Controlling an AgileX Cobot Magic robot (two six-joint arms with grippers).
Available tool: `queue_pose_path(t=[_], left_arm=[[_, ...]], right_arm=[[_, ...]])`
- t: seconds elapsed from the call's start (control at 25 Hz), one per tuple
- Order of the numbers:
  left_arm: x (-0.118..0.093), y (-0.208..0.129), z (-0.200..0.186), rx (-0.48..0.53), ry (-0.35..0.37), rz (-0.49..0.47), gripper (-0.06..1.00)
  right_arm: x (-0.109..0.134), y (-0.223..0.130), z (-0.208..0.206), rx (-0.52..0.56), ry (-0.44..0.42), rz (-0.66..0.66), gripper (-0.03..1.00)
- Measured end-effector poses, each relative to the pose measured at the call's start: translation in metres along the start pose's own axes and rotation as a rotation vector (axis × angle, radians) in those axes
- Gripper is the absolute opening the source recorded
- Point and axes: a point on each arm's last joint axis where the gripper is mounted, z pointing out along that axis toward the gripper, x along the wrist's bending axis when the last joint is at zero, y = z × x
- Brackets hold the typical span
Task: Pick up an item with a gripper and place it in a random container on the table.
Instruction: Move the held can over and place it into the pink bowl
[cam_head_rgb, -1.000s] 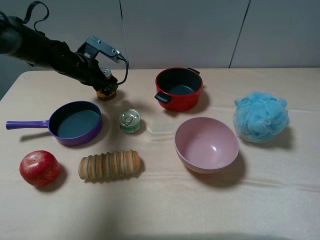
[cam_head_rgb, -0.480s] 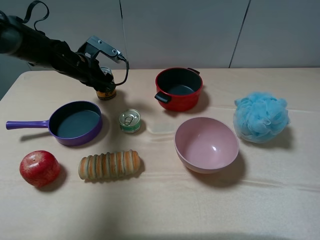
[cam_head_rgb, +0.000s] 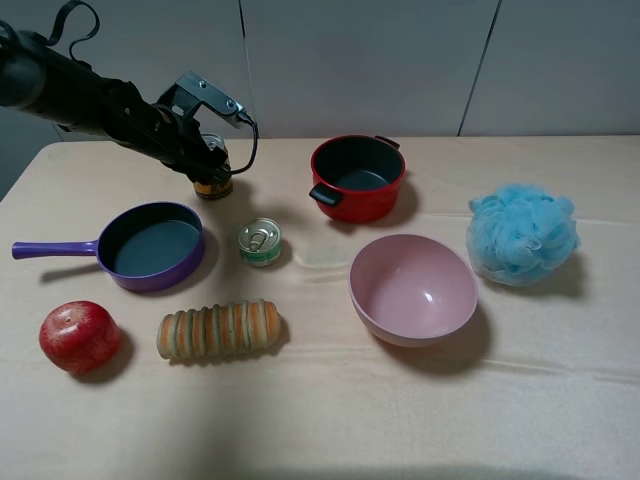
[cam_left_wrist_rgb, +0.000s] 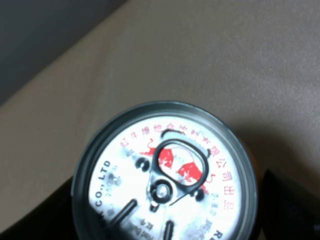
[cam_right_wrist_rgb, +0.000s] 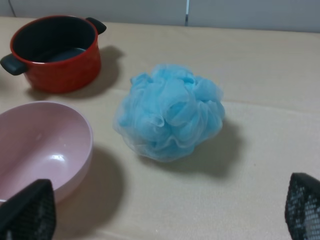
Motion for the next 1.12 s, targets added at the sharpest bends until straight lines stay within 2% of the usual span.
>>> queue_pose_path(t=[0.32,0.6,1.12], left_arm=[[0.001,0.004,-0.003,0.017,-0.010,0.022,0.69],[-0.006,0.014,-0.017,0.081,-0.059,0.051,0.68],[-0.022,0.084,-0.067,0.011,-0.102,0.127,0.68]], right_arm=[[0.000,0.000,0.000,0.000,0.000,0.000,0.69],[0.000,0.000,0.000,0.000,0.000,0.000,0.69],[0.000,0.000,0.000,0.000,0.000,0.000,0.69]])
